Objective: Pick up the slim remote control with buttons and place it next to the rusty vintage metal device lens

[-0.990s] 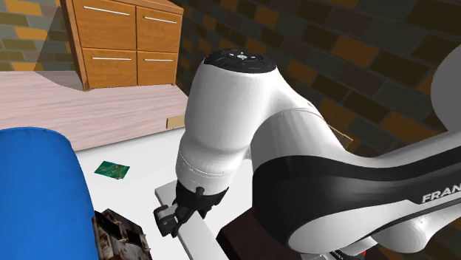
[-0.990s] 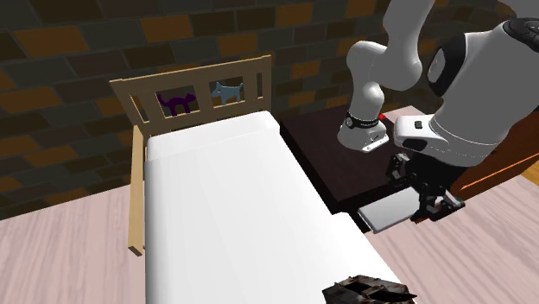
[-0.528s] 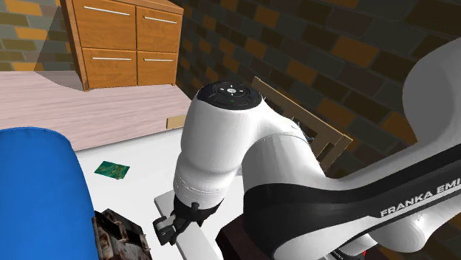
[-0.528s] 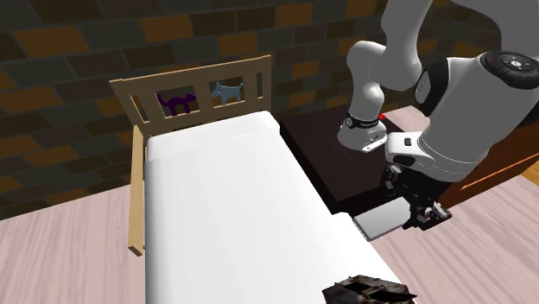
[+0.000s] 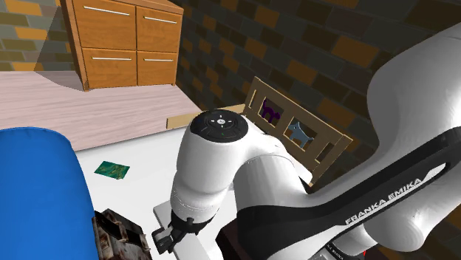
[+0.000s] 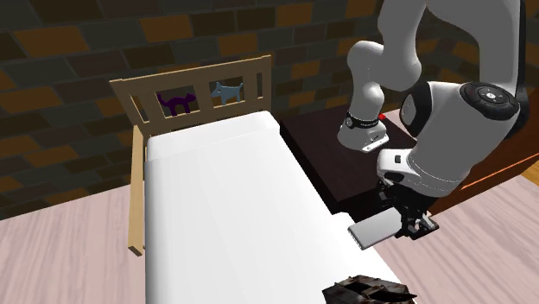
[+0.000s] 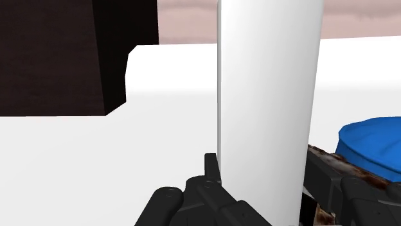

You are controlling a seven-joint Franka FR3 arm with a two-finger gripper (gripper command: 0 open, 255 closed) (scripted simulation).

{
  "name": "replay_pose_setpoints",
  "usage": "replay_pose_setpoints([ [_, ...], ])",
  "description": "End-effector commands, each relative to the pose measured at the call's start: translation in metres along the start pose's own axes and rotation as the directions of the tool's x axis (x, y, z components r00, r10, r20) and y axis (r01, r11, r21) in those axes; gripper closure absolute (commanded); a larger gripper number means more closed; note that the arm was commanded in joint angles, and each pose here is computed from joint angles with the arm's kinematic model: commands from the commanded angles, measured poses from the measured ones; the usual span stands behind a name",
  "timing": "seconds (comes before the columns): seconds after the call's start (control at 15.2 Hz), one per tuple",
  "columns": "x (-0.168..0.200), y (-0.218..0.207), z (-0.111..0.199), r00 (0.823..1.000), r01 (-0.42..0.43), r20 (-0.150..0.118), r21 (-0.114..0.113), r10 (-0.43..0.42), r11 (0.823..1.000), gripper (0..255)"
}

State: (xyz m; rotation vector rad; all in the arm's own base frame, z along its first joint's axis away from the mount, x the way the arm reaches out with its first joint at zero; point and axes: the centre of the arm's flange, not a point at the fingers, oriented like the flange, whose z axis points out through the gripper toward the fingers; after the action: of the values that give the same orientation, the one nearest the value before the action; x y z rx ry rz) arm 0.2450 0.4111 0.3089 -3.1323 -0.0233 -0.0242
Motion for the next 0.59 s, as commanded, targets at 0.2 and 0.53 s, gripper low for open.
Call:
replay_pose_setpoints([
  [0.2, -0.001, 0.000, 0.026, 1.000, 0.000, -0.001, 0.001, 0.000, 1.000, 255],
  [0.53, -0.001, 0.001, 0.052, 1.000, 0.000, -0.001, 0.001, 0.000, 1.000, 255],
])
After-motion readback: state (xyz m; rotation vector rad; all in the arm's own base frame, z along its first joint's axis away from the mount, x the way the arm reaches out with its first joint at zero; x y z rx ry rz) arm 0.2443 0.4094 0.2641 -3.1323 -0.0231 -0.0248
